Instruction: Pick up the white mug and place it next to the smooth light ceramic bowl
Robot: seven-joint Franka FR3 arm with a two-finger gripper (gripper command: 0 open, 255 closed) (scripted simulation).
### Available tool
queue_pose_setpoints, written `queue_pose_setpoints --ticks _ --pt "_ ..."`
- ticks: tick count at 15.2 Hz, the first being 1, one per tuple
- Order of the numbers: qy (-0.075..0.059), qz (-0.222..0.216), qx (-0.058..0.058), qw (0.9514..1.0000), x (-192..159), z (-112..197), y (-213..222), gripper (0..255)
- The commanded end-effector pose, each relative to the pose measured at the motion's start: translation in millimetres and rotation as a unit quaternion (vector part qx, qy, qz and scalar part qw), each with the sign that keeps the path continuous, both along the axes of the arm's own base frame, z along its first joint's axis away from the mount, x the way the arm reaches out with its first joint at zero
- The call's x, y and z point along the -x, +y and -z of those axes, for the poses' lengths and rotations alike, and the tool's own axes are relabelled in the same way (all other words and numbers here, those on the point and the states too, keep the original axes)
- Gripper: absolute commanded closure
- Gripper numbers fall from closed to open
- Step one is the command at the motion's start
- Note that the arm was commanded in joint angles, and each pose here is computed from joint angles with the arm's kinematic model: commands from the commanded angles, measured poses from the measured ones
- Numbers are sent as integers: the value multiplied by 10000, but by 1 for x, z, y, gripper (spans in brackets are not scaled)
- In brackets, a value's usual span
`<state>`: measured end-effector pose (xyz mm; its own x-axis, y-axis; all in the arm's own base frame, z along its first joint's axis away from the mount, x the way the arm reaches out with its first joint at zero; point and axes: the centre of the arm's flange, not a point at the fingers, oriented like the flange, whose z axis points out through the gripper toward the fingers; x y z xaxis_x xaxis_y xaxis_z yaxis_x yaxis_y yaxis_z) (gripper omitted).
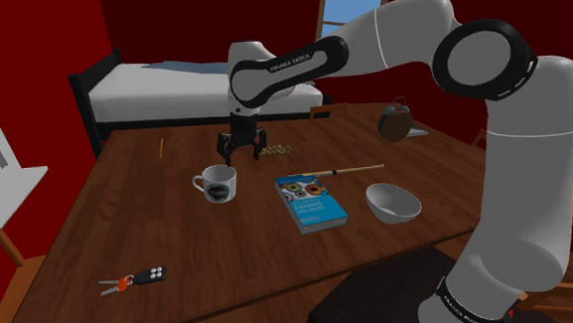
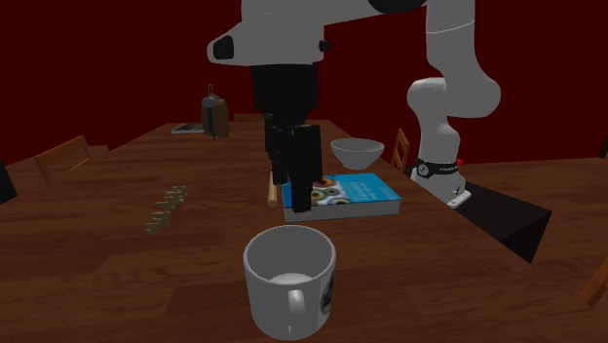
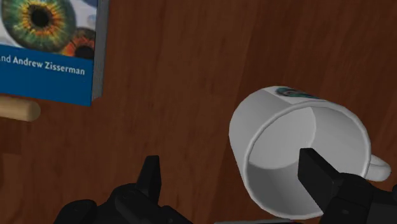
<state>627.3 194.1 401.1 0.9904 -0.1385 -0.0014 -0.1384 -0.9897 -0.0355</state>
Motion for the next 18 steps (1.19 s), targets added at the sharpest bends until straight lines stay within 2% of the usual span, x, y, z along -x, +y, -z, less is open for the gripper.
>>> queue_pose_setpoints --ticks 1,10,17,18 --pt "-12 15 -23 10000 -19 11 12 0" --pt "-14 18 -28 10000 -24 54 16 0" --pt "-14 18 -28 10000 -24 53 16 0" --pt "-14 18 -28 10000 -24 53 16 255"
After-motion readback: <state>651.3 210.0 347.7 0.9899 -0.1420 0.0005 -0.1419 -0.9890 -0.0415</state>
